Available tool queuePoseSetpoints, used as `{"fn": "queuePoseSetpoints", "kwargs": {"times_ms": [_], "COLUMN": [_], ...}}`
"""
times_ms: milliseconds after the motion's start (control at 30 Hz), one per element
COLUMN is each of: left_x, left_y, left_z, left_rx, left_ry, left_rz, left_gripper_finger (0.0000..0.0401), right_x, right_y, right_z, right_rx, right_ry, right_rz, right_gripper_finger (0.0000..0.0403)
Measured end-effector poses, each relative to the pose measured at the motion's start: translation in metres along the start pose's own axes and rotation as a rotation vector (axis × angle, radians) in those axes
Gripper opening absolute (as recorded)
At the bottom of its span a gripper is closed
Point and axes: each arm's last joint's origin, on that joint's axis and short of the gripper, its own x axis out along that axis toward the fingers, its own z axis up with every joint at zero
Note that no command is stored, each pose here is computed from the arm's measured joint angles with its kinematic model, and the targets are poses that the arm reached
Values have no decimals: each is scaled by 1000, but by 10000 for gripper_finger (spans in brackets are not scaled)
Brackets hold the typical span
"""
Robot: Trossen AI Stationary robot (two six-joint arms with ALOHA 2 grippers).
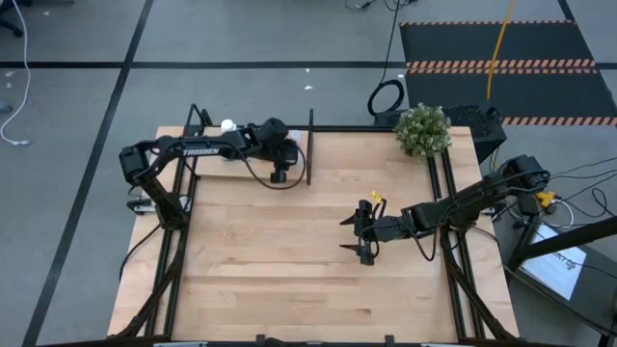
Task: Pick and place medicine bottles onto shelf by color
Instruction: Put the transparent pill bottle aligned with the other transparent pill bottle on the shelf
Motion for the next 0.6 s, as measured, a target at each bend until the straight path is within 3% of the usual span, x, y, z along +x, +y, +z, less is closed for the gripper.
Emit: {"fn": "queuePoseSetpoints", "kwargs": {"times_ms": [600], "left_x": [0], "left_y": [6], "left_z": [-3], "left_rx": [-37], "left_ry": [-1], "left_rz": [22], "left_gripper_finger": [159], "right_x": [0], "right_y": [0], "right_z": [0], "right_rx": [3], "right_ry": [0], "right_rz": [1], "right_gripper_finger": [310]}}
